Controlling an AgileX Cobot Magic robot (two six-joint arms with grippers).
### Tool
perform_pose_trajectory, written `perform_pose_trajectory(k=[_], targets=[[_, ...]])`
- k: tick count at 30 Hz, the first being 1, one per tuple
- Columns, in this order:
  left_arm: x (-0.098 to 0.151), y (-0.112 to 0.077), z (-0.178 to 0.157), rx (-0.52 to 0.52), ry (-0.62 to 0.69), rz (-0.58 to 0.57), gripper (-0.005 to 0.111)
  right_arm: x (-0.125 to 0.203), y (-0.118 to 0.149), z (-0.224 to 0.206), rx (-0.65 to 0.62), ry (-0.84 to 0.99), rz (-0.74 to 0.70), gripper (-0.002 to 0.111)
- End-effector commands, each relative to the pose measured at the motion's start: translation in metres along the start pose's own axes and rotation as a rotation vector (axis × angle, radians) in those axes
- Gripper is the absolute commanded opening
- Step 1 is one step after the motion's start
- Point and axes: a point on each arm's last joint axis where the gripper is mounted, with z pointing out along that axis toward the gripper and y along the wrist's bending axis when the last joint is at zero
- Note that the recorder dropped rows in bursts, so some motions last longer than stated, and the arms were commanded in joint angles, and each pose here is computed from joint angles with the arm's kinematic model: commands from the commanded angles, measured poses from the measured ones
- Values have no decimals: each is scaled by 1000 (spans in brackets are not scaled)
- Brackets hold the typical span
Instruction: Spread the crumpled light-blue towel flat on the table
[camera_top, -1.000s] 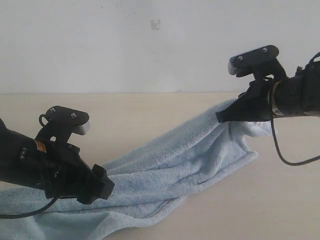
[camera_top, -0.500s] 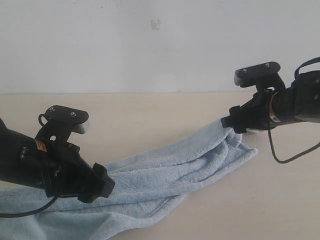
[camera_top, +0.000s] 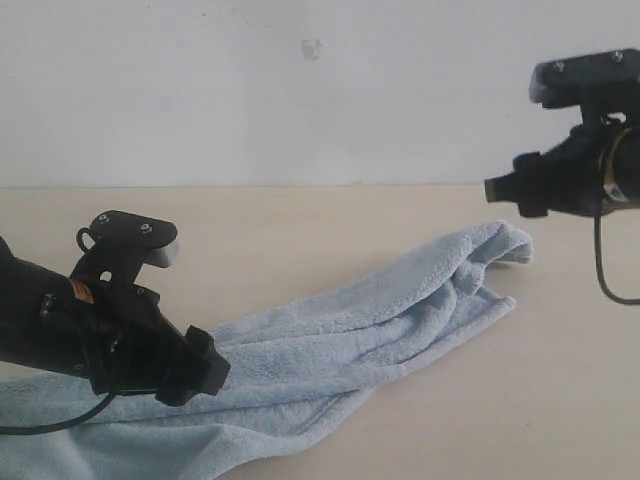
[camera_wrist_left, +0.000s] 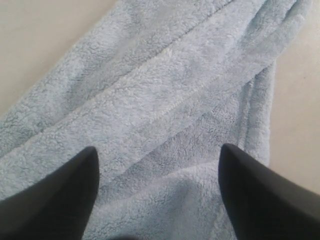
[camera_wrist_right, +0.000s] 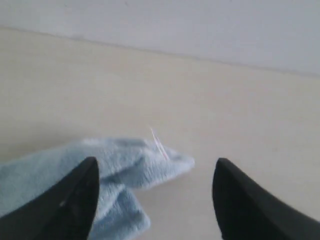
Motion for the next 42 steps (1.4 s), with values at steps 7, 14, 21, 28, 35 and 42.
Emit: perform_pose_trajectory(k=[7, 14, 21, 28, 35, 42], targets=[[-2, -1, -1, 4, -14, -4, 64, 67, 5, 35, 14, 360, 69, 36], [-2, -1, -1, 4, -12, -4, 64, 50, 24, 74, -122, 595, 45, 36], [-2, -1, -1, 4, -14, -4, 64, 52, 24, 101, -120, 593, 36, 36], [-3, -1, -1, 3, -15, -4, 64, 51, -4, 109, -73, 568, 92, 36], [-3, -1, -1, 3, -17, -4, 64, 57, -3, 116, -87, 577, 118, 36], [-3, -1, -1, 3, -17, -4, 64, 66, 0, 124, -89, 590, 111, 36]])
